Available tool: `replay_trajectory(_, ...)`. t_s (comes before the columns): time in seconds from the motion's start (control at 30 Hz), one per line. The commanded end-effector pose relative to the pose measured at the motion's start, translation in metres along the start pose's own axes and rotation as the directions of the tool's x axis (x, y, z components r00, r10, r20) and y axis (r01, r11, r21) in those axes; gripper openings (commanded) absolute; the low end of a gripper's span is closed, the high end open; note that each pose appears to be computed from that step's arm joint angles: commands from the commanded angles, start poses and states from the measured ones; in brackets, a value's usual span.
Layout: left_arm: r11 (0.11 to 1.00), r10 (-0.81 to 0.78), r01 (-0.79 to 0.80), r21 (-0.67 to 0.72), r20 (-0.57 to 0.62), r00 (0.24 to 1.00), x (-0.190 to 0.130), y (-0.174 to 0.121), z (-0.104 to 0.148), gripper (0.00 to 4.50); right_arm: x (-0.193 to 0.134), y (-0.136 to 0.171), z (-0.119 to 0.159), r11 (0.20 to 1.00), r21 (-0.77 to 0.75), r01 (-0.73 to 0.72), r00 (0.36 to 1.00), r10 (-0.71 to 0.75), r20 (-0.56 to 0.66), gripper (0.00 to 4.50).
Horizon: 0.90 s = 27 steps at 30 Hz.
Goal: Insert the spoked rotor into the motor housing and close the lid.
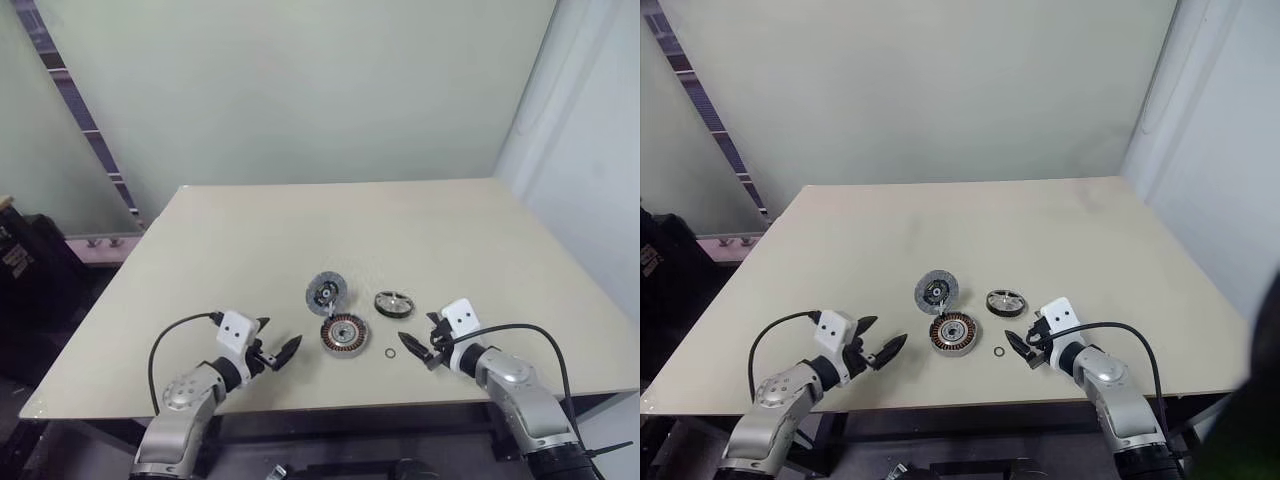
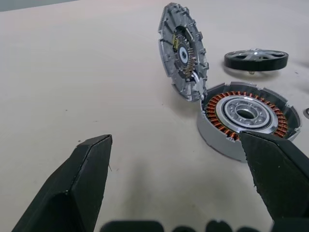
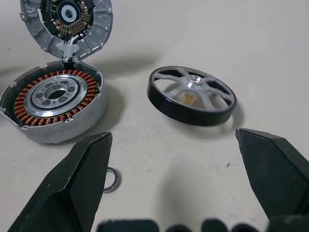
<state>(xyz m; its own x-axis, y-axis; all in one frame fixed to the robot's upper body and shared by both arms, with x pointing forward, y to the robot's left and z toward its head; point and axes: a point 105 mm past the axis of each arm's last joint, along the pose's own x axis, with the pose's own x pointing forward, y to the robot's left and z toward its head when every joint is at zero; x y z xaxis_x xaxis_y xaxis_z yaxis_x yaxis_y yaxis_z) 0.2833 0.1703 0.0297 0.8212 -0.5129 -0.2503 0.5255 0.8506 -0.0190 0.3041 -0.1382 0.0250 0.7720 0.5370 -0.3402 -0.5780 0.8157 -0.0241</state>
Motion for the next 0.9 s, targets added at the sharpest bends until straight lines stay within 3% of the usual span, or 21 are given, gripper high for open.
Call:
replay_trajectory(0.03,0.999,-0.009,0.007,0.039,0.06,0.998,0.003,-0.001,0.02,4.5,-0.002,-0.004,0.022,0.999,-0.045,0.006,0.998,-0.003,0.06,4.47)
replay_trajectory(0.53,0.999,-0.011,0.009,0.031,0.061,0.998,-0.002,-0.006,0.02,4.5,0.001,0.004,0.026,0.999,-0.034,-0.024,0.997,0.027,0.073,4.47)
replay_trajectory(0.9,0.996,-0.088,0.088,0.03,0.023,0.996,0.002,-0.014,0.016,4.5,-0.012,0.023,0.018,0.993,-0.05,-0.103,0.994,0.102,-0.026,4.47)
